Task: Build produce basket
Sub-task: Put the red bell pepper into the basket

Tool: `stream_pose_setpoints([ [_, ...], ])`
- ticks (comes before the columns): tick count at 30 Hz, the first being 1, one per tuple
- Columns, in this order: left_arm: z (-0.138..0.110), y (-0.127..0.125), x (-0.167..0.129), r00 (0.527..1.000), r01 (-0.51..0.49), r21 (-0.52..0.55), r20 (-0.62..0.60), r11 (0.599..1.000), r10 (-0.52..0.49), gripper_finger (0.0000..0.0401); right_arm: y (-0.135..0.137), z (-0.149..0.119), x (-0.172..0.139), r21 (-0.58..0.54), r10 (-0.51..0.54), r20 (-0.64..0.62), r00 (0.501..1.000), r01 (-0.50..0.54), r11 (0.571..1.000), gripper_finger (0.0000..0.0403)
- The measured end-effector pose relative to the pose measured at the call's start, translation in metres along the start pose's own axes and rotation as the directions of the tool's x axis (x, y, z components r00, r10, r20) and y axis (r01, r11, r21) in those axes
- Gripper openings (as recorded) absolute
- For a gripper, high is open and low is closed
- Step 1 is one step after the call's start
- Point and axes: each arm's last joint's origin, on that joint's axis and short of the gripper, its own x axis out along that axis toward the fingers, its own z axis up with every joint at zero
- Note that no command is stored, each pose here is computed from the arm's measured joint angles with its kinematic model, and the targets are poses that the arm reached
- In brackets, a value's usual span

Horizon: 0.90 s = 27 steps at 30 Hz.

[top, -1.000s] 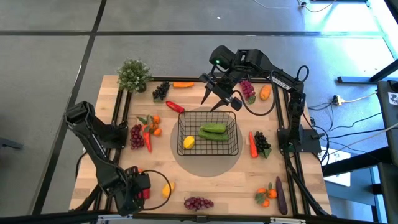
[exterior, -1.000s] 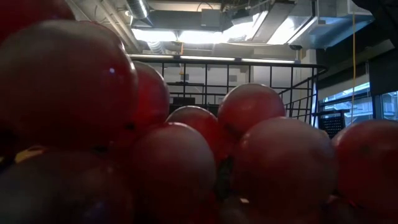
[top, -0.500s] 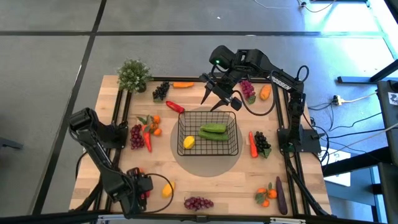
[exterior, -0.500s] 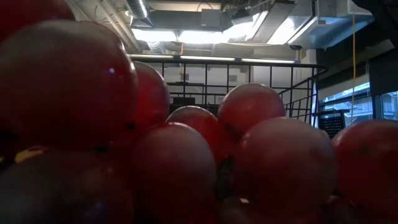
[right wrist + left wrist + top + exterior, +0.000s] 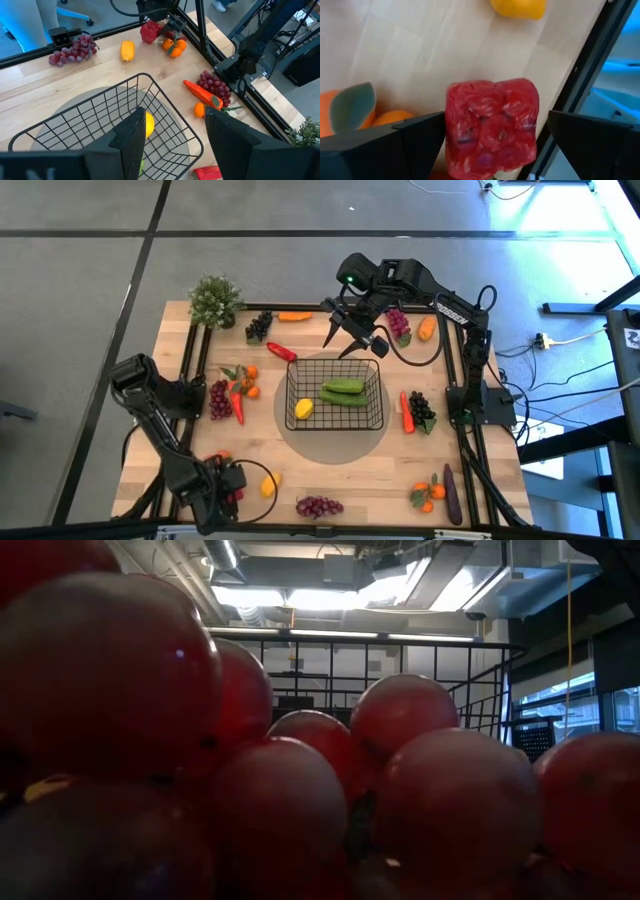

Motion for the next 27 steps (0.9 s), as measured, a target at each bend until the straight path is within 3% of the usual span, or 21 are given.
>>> stream_pose_setpoints([
  [10,-0.007,0.002,0.001,0.999,-0.033,0.049,-0.003,0.998,0.033,0.0323,0.000,0.000,0.000,-0.001,0.000,0.000,1.000,0.000,1.000,0.0194],
  [18,-0.006,0.003,0.010,0.998,-0.061,0.021,-0.006,0.998,0.061,0.0303,0.000,0.000,0.000,-0.004,-0.004,0.002,1.000,0.004,1.000,0.0194],
  [27,0.000,0.003,0.011,0.998,-0.064,-0.006,-0.004,0.998,0.064,0.0216,-0.001,0.000,0.000,-0.006,-0.005,0.002,1.000,0.005,1.000,0.0194],
])
